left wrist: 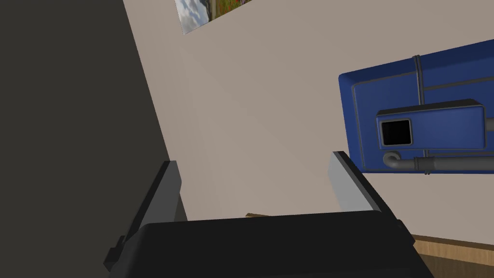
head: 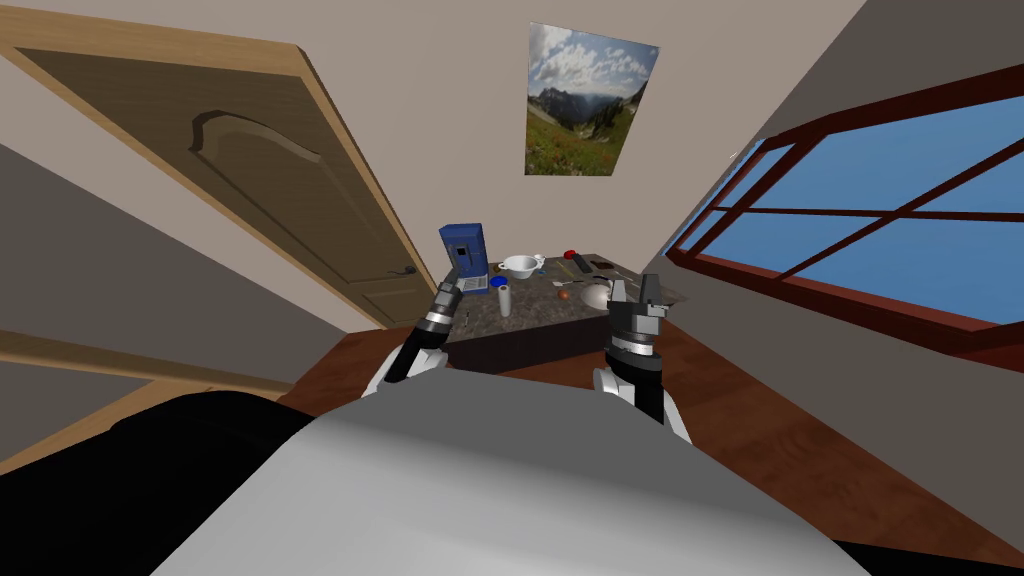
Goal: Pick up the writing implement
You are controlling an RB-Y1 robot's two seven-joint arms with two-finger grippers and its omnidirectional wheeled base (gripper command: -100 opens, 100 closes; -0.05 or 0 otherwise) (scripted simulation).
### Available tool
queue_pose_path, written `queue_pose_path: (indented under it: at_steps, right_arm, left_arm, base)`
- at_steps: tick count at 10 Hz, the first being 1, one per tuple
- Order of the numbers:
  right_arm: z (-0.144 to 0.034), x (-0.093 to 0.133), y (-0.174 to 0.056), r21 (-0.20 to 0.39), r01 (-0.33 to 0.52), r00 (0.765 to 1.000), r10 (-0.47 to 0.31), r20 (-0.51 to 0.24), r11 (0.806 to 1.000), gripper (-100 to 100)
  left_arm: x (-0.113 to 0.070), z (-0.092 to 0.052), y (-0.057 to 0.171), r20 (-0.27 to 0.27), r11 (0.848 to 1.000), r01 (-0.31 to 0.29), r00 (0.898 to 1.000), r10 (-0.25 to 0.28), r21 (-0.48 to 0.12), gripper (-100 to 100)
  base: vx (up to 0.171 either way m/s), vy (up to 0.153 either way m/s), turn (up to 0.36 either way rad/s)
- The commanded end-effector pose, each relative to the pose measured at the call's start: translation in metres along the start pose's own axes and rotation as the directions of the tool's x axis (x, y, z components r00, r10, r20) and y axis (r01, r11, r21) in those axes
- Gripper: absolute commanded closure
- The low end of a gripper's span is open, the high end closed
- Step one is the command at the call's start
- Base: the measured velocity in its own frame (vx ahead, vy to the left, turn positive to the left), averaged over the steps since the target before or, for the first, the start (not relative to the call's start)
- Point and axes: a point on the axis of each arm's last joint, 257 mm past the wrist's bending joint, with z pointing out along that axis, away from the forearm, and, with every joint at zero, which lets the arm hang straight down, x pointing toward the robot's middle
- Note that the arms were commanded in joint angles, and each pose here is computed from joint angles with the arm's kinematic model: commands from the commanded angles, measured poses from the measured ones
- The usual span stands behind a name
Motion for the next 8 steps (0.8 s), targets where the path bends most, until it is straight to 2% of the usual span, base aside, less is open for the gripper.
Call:
queue_pose_path:
  at_steps: [1, 2, 3, 5, 6, 7, 8]
  right_arm:
    - [0.000, 0.000, 0.000, 0.000, 0.000, 1.000, 0.000, 0.000, 1.000, 0]
    - [0.000, 0.000, 0.000, 0.000, 0.000, 1.000, 0.000, 0.000, 1.000, 0]
    - [0.000, 0.000, 0.000, 0.000, 0.000, 1.000, 0.000, 0.000, 1.000, 0]
    - [0.000, 0.000, 0.000, 0.000, 0.000, 1.000, 0.000, 0.000, 1.000, 0]
    - [0.000, 0.000, 0.000, 0.000, 0.000, 1.000, 0.000, 0.000, 1.000, 0]
    - [0.000, 0.000, 0.000, 0.000, 0.000, 1.000, 0.000, 0.000, 1.000, 0]
    - [0.000, 0.000, 0.000, 0.000, 0.000, 1.000, 0.000, 0.000, 1.000, 0]
  left_arm:
    - [0.006, 0.005, 0.008, -0.041, 0.999, -0.029, 0.999, 0.028, -0.028, -100]
    - [0.007, 0.005, 0.015, -0.045, 0.998, -0.030, 0.999, 0.028, -0.052, -100]
    - [0.012, 0.007, 0.019, -0.080, 0.996, -0.058, 0.995, 0.053, -0.063, -100]
    - [0.013, 0.007, 0.027, -0.086, 0.994, -0.060, 0.995, 0.052, -0.092, -100]
    - [0.019, 0.009, 0.034, -0.124, 0.990, -0.091, 0.989, 0.077, -0.111, -100]
    - [0.020, 0.008, 0.039, -0.128, 0.987, -0.093, 0.989, 0.076, -0.133, -100]
    - [0.025, 0.011, 0.045, -0.165, 0.982, -0.125, 0.981, 0.101, -0.143, -100]
  base:
    - [-0.006, -0.009, -0.009]
    - [-0.005, -0.008, -0.006]
    - [-0.006, -0.009, -0.010]
    - [-0.002, -0.004, -0.003]
    - [-0.006, -0.006, -0.012]
    - [-0.005, -0.007, -0.009]
    - [-0.005, -0.010, -0.012]
